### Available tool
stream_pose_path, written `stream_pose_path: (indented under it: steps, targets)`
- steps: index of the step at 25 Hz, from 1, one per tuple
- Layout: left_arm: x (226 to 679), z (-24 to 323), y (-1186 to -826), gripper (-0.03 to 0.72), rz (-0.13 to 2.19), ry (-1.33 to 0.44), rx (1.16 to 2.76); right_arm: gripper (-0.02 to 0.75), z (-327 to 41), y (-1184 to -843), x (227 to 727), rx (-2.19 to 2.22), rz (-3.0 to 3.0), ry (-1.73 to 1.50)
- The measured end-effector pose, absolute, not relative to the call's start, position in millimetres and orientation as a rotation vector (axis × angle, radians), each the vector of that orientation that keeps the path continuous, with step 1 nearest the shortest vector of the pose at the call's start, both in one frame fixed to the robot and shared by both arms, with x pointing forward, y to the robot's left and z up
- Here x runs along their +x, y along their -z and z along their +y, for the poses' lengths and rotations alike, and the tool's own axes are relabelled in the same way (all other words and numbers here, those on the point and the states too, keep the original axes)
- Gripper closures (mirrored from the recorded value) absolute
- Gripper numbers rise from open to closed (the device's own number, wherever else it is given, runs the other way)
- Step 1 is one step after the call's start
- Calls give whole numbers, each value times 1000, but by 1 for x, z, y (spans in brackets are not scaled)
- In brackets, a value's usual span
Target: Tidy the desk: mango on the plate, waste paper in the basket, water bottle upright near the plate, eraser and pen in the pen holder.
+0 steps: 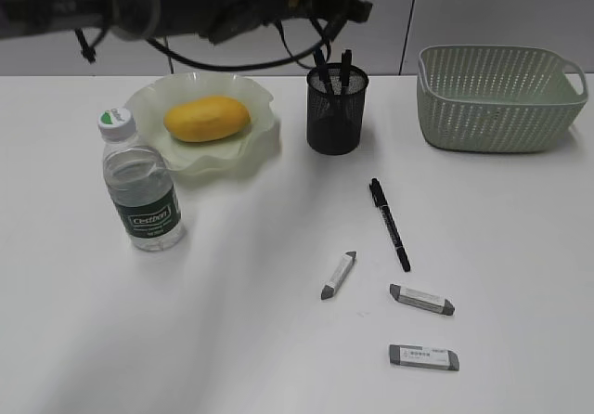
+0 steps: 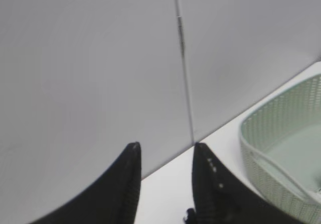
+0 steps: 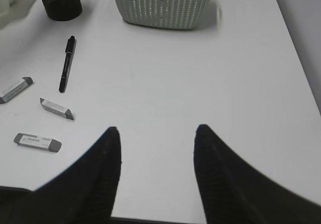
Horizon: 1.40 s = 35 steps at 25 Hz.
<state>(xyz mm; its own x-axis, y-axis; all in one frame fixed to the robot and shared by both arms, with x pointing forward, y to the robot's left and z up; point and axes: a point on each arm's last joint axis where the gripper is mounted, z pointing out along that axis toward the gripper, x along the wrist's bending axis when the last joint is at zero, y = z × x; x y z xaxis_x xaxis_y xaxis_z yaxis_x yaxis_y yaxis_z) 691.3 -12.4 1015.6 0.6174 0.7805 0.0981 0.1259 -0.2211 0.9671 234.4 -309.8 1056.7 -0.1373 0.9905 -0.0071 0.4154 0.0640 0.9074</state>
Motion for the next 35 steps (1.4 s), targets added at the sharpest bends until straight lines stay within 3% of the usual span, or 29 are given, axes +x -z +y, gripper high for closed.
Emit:
stream_pose_path:
  steps: [5,9,14,17,20,25,30,35]
  targets:
    - [656,14,-1078,465,1020,-847,1872,352,-310,-1057,234,1426,1644,-1043]
    - [626,53,-1097,469,1118,-731,2060,352,-310,-1057,234,1425,1644,-1042]
    - [566,127,-1122,442,1244,-674,2081,353,-310,-1057,234,1425,1644,-1042]
    - [496,174,-1136,403,1267,-691,2063,353,-310,-1057,234,1425,1644,-1042]
    - [424,214,-1131,321,1282,-690,2054,353,-310,-1057,234,1425,1644,-1042]
    - [320,271,-1116,90,1264,-713,1926,353,-310,-1057,234,1425,1644,-1042]
    - [260,300,-1090,43,1203,-706,1775,353,-310,-1057,234,1425,1644,-1042]
    - [238,308,-1066,46,1181,-668,1729,353,-310,-1057,234,1425,1644,-1042]
